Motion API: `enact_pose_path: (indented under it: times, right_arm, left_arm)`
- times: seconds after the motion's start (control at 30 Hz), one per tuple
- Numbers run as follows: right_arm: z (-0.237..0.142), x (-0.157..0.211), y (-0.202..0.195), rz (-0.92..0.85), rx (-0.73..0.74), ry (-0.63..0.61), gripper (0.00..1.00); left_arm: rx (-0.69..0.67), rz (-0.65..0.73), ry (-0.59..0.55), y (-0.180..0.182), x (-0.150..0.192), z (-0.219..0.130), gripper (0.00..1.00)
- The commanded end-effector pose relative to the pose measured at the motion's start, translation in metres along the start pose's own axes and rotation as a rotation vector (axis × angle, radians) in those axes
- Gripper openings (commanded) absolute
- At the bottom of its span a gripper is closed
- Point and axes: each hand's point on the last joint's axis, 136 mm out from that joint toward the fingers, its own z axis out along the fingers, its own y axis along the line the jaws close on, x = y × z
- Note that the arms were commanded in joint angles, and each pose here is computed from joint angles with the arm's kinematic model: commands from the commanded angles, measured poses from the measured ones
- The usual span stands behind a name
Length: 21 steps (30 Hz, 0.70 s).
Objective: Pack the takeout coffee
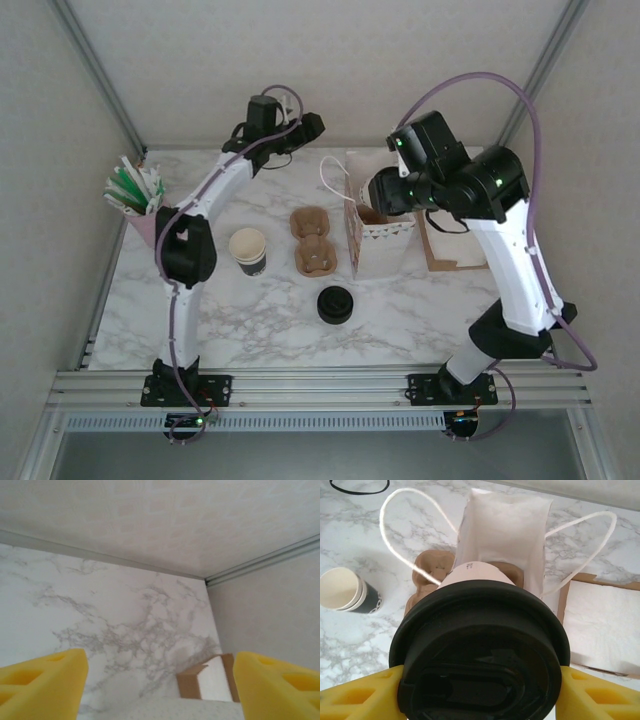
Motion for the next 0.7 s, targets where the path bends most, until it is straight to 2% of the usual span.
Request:
enact_pose_path:
  times: [0.0,0.23,0.67]
  right_arm:
    - [0.006,0.008,-0.016,-0.012,0.088,0.064,0.67]
    - [0.029,0.012,-0.022,-0.009,0.138,0.152,0.67]
    - [0.072,0.035,-0.025,-0.005,0.171,0.335,0.68]
  left_arm:
    - [-0.009,0.077,0.043,-0.002,0.012,0.026,0.67]
    - [0.064,0.150,0.084,-0.010,0.038,0.061,0.57]
    - [0.125,0.184,0.112,-0.003,0.060,0.086,0.54]
